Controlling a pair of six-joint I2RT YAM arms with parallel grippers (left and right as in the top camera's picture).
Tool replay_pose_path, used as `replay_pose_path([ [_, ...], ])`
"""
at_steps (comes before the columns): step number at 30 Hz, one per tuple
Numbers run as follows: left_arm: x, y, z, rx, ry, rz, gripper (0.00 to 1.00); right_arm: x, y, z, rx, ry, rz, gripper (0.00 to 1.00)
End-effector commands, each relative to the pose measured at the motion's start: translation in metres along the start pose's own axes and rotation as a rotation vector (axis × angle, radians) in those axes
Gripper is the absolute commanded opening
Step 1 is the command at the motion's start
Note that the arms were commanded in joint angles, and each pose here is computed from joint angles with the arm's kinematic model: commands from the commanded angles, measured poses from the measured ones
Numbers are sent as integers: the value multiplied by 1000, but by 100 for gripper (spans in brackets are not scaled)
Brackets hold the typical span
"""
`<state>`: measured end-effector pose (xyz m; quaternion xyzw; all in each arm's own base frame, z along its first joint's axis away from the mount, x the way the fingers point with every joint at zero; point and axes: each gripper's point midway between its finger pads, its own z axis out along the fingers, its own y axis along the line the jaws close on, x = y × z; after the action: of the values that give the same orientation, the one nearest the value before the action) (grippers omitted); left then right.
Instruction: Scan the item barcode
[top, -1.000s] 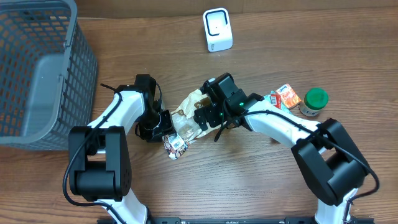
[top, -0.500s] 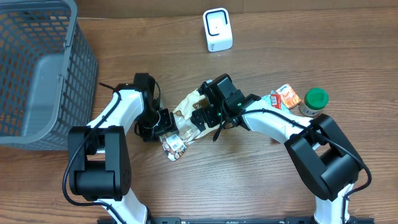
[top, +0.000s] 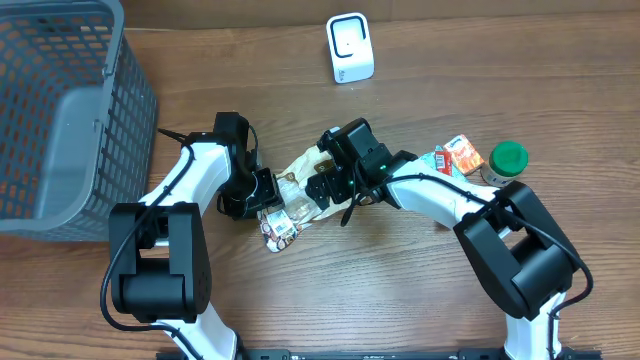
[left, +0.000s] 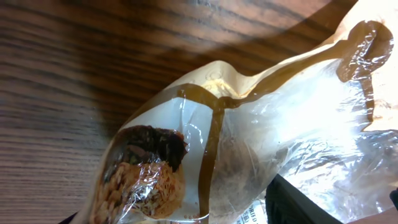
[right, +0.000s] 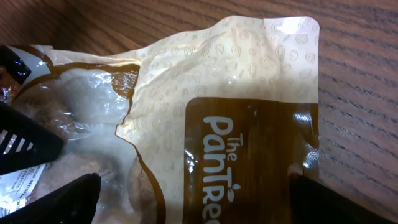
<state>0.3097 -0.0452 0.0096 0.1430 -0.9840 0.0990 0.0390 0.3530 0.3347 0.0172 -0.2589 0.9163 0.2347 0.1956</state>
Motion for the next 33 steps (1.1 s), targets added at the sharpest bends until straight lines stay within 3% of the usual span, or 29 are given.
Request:
replay_pose_path([
  [1,-8,1,-1,-15,-19,-6,53,25,2,17,-37,84,23,90],
  [4,-7,0,-1,-16,-20,0,51,28,18,15,-135,103,30,72],
  [7,-7,-2,2,-15,-25,9,51,30,32,13,-214,118,35,69],
  [15,-5,-9,10,-12,-37,39,47,31,37,11,-238,136,131,70],
  [18,-5,-10,10,-14,-38,43,32,28,42,10,-268,128,146,70],
  [22,-3,-9,10,-17,-31,42,4,24,49,6,-328,122,144,70],
  [26,-4,-8,6,-17,-26,40,4,19,41,-2,-317,114,164,71],
  [33,-11,-23,-24,34,-13,106,4,-4,12,-50,-281,56,219,85],
])
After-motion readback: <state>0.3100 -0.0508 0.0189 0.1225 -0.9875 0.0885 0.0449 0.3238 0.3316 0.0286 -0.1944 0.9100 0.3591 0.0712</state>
